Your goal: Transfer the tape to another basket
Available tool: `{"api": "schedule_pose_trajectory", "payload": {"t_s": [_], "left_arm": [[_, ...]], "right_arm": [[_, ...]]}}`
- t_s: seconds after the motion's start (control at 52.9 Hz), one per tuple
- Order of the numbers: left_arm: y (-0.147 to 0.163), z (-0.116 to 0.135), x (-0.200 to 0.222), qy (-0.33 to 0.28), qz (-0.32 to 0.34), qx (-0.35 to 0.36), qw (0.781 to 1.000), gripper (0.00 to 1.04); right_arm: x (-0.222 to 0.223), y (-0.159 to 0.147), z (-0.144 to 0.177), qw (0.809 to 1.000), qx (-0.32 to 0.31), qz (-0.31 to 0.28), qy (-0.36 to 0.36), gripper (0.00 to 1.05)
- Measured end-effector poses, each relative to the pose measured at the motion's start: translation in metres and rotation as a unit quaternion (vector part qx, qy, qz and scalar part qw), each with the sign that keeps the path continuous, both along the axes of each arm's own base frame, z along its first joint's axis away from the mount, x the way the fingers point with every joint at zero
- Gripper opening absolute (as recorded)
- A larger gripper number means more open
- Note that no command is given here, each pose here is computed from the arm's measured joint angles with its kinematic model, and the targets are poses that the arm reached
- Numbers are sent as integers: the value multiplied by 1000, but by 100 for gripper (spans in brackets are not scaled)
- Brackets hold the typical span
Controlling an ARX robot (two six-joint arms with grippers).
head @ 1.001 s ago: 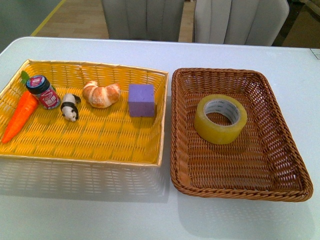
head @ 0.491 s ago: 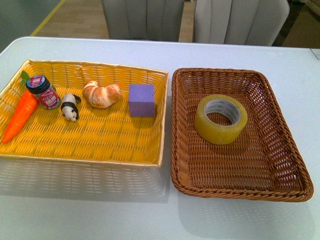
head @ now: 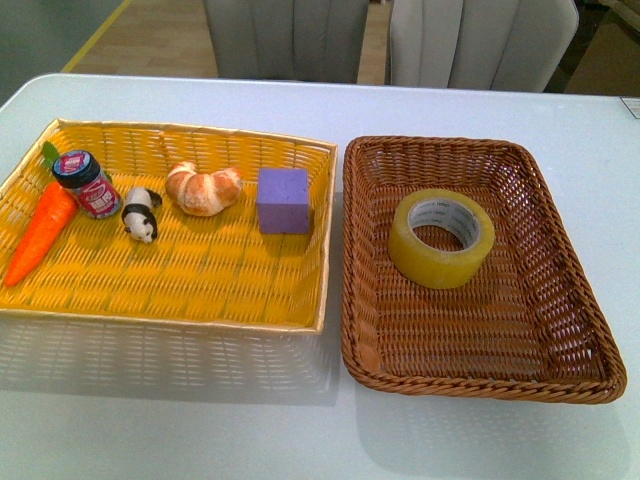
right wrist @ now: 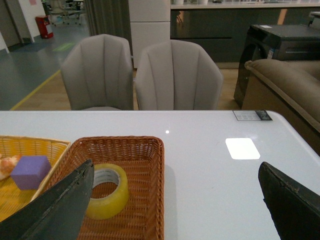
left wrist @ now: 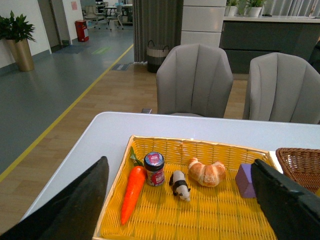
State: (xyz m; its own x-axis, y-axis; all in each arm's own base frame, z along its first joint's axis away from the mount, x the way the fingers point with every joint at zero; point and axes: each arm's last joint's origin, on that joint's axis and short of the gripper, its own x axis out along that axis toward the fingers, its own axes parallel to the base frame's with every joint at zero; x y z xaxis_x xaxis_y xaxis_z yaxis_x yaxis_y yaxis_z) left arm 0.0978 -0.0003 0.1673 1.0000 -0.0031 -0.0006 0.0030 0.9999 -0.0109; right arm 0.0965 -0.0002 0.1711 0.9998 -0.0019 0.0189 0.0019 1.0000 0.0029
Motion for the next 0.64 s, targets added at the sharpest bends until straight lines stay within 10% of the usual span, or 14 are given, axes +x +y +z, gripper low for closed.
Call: {"api": "schedule_pose_trajectory", "payload": {"t_s": [0.642], "left_arm": [[0,0,0,0,0,1,1000,96]], "right_arm": [[0,0,0,1000,0,0,0,96]]}}
